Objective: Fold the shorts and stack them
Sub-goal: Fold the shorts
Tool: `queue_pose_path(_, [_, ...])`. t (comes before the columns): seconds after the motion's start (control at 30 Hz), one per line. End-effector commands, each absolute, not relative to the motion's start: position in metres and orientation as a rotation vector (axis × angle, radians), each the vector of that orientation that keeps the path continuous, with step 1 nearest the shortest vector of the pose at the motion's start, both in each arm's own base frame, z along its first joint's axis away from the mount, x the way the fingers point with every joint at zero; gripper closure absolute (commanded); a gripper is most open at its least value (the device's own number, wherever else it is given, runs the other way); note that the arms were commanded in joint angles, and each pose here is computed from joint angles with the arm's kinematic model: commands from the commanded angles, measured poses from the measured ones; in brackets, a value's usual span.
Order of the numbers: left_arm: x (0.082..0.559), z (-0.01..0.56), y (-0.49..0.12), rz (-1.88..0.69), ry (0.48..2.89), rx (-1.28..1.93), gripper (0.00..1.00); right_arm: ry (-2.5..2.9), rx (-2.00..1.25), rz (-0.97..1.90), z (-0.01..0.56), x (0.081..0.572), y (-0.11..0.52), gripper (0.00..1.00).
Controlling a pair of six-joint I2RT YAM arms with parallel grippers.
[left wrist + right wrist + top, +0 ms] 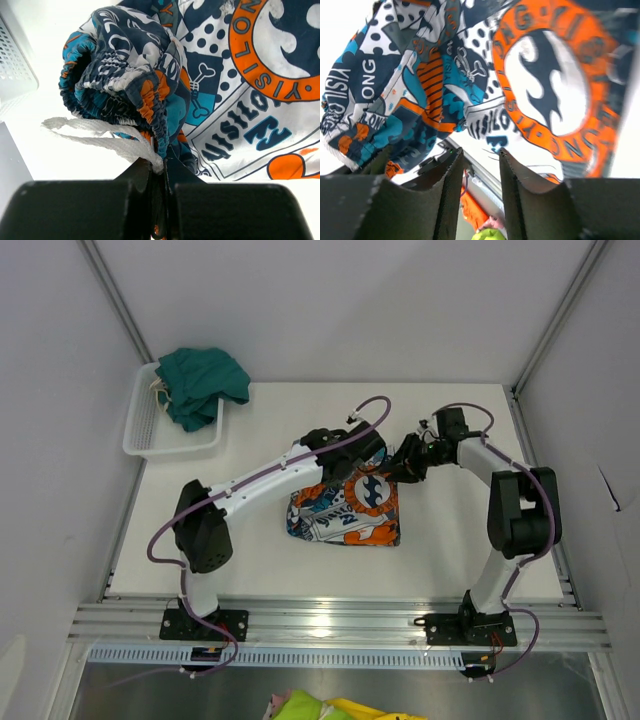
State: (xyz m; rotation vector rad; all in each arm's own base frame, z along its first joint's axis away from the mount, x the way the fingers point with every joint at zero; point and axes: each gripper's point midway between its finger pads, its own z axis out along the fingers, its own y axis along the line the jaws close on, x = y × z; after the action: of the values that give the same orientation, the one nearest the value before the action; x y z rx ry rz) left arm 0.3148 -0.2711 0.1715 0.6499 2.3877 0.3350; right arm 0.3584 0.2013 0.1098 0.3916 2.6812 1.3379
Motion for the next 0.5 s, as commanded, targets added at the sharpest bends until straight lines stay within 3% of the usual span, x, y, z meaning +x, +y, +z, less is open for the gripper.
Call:
queue_pose_path(0.0, [0.325, 0.189, -0.276, 0.326, 2.341, 0.601, 1.00, 2.658, 0.313, 1.284, 0.118, 0.350, 0.192, 0.61])
queue_pose_path(0.2, [0.329, 0.186, -0.293, 0.315, 2.331, 0.592, 1.00, 2.650, 0.327, 1.222, 0.115, 0.357, 0.184, 0.57])
queue_pose_path(0.33, [0.330, 0.174, -0.295, 0.381, 2.350, 0.613, 1.00, 2.720, 0.374, 0.937, 0.090, 0.359, 0.157, 0.57])
queue_pose_path(0.47, [0.330, 0.171, -0.303, 0.367, 2.343, 0.624, 1.00, 2.780, 0.407, 0.825, 0.064, 0.354, 0.144, 0.58])
